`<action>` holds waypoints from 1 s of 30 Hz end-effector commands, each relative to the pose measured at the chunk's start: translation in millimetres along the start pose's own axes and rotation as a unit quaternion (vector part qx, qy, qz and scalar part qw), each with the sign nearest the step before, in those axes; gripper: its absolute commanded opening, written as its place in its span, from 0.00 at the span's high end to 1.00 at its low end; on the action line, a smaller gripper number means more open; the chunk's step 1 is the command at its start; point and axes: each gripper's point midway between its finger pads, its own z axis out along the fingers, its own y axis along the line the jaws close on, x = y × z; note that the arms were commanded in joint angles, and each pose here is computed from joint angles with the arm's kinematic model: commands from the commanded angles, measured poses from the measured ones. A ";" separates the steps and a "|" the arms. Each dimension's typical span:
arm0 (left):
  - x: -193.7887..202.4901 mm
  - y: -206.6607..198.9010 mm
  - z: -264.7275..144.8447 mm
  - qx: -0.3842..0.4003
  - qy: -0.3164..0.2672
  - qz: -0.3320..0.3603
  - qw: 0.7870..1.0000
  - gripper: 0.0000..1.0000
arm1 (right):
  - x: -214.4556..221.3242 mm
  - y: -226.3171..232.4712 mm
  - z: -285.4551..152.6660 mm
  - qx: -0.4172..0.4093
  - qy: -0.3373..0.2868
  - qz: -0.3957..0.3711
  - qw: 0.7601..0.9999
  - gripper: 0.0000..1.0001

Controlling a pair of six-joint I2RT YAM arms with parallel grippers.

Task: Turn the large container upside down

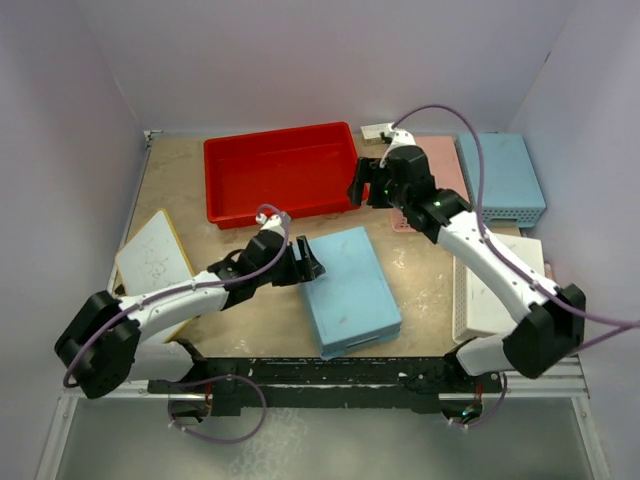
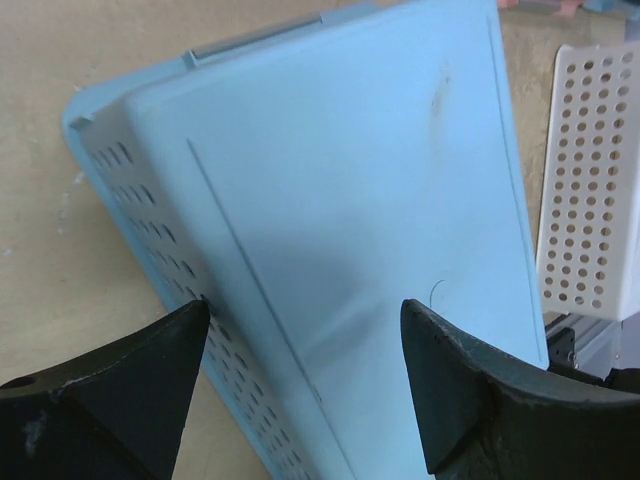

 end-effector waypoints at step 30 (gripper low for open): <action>45.9 -116.3 56.4 0.136 0.127 0.101 0.977 0.25 | -45.8 -69.9 -109.1 0.164 -0.121 -0.033 0.978 0.17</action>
